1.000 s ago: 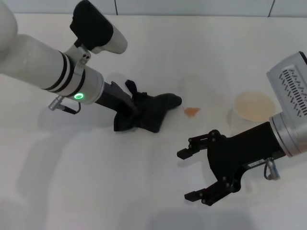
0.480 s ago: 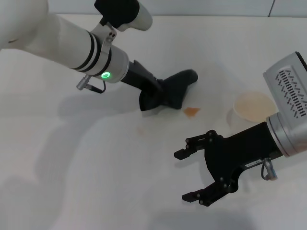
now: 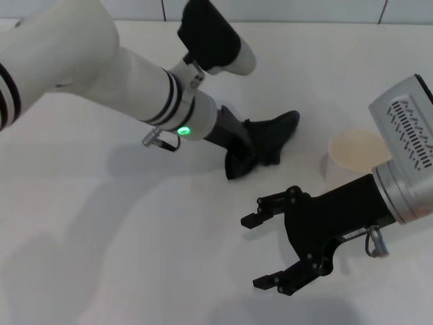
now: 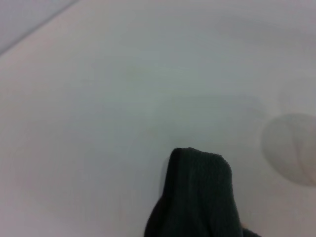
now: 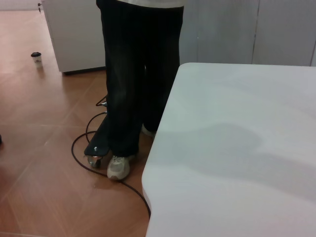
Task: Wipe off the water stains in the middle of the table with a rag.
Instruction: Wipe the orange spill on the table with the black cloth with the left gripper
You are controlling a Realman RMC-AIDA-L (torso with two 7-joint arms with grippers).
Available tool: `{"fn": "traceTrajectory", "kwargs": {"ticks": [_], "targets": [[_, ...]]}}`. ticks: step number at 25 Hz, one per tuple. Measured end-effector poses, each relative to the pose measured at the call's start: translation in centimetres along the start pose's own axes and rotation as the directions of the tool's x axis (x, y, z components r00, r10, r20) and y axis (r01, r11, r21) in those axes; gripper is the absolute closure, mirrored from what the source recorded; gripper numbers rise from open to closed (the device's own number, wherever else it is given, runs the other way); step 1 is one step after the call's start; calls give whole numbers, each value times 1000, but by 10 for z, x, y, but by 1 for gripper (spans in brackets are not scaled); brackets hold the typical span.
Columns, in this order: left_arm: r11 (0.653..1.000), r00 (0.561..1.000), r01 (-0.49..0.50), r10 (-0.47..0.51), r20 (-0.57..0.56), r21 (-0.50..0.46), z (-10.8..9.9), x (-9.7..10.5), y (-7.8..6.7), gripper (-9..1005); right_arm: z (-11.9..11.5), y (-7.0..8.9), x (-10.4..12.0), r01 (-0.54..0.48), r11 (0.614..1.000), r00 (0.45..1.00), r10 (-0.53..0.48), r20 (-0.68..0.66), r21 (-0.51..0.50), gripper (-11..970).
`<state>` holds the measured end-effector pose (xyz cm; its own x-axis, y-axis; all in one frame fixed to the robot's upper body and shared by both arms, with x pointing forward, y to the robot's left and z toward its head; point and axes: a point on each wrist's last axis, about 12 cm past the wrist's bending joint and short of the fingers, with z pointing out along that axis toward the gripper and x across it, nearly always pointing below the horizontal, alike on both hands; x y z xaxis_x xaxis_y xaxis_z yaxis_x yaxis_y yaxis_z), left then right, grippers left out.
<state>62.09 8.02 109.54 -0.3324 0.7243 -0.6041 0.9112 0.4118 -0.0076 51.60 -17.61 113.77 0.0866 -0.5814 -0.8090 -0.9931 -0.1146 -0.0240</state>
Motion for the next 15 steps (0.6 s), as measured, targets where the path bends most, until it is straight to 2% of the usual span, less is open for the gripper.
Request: {"fn": "traceTrajectory", "kwargs": {"ticks": [9, 15], "targets": [[994, 998, -55, 54, 12, 97, 1, -3, -25, 906, 0, 2, 1, -5, 1000, 1000, 5, 3, -6, 102], [997, 1000, -25, 25, -11, 79, 2, 8, -19, 906, -1, 3, 2, -9, 1000, 1000, 9, 5, -4, 102]]}}
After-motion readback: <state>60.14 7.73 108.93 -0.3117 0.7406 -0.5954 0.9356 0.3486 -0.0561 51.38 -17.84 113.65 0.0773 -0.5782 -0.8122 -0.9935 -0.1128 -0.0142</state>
